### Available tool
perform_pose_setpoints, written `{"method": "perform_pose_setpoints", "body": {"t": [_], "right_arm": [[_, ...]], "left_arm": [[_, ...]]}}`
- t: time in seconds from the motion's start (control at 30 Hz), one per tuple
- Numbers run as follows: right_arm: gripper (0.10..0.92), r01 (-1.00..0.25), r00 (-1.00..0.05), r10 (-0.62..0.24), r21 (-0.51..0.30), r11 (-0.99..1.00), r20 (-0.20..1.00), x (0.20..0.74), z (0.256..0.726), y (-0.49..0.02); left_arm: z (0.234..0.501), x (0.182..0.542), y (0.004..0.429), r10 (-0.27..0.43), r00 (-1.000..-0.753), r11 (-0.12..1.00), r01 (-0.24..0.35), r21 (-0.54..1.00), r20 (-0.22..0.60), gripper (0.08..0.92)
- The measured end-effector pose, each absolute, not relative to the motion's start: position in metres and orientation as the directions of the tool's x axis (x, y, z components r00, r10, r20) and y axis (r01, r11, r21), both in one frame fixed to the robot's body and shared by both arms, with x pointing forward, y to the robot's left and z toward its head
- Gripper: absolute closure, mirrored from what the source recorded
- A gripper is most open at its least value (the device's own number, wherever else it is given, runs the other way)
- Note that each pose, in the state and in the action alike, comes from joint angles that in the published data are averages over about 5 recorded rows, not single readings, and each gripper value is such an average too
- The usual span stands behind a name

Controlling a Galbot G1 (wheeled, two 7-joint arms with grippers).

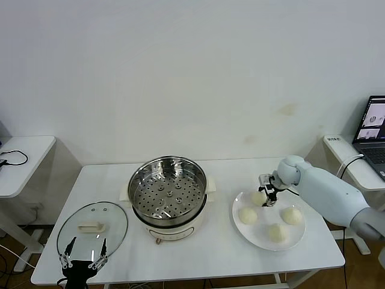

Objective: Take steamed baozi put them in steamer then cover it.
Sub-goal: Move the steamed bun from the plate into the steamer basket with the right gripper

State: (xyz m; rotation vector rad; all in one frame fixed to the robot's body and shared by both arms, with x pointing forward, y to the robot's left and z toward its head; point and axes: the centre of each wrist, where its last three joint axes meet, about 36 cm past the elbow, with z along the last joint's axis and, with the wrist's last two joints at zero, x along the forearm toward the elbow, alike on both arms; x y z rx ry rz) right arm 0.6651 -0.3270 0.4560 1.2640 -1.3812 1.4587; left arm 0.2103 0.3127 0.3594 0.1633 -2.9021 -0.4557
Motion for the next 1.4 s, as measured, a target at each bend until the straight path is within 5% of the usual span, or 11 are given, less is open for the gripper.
{"method": "perform_pose_setpoints", "body": {"t": [0.4,0.77,1.4], "right_arm": [[0.386,-0.927,-0.305,-0.185,-0.335,-0.165,0.934,0.672,0.549,-0.316],[0.386,-0.849,-0.375,-0.294,-0.453,-0.273,0.879,0.689,0.646,-0.246],[0.383,-0.581,-0.291,-0.425,-0.511,-0.633,0.857,0.709,0.647,-0.066]], "left_arm": [[0.36,0.211,0.314,-0.132,-0.975,0.947,-0.072,0.313,0.176,0.177],[0.361,0.211,0.316,-0.131,-0.978,0.948,-0.075,0.31,0.163,0.177],[0.368,0.215,0.327,-0.138,-0.98,0.943,-0.085,0.322,0.147,0.177]]}}
